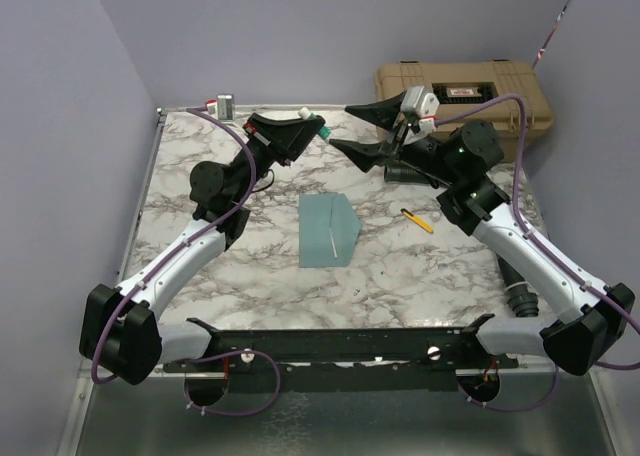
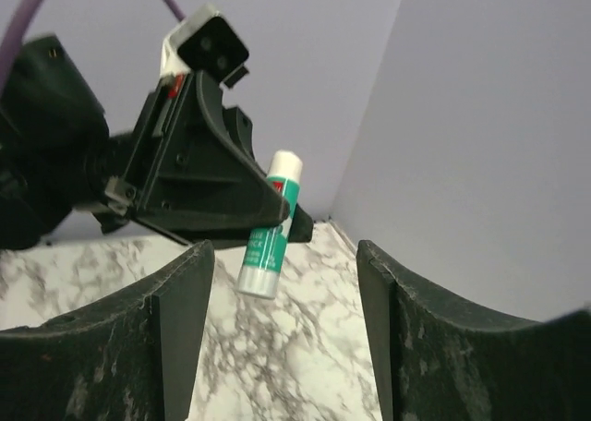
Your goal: Place the letter into the envelope and seal it
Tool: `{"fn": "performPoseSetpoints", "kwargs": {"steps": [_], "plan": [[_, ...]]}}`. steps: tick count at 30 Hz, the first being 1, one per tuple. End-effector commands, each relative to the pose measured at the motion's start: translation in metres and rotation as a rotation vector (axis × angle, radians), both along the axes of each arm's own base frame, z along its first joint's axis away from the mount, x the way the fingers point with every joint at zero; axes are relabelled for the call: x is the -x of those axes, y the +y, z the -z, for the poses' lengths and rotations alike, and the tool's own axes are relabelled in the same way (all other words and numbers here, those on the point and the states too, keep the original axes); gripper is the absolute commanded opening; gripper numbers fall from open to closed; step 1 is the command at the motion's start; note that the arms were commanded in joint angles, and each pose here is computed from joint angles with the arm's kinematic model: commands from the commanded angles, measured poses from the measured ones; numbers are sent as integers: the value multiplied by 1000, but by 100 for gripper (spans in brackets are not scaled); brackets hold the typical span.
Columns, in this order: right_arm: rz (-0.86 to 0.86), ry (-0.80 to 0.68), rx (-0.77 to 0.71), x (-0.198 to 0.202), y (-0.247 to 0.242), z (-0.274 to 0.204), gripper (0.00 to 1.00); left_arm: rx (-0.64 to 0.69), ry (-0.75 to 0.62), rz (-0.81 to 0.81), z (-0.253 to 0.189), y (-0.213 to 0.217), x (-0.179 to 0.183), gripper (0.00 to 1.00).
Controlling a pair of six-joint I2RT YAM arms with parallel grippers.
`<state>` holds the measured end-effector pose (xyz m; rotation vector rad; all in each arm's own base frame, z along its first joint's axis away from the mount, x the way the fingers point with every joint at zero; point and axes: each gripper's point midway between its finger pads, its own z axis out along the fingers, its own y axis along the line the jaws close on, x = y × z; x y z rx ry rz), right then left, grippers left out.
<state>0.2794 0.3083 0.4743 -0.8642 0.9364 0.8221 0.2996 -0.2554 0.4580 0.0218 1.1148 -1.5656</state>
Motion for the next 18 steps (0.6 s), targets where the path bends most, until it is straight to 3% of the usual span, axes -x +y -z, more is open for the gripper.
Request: {"fn": "performPoseSetpoints", "kwargs": {"steps": [1, 14, 18], "plan": [[32, -143, 180, -3, 9, 29, 64, 29, -15, -7, -12, 6, 5, 0], [95, -103, 127, -18, 24, 35, 33, 31, -12, -8, -12, 6, 4, 0], [140, -91, 99, -27, 22, 31, 29, 30, -18, -7, -13, 6, 5, 0]]}}
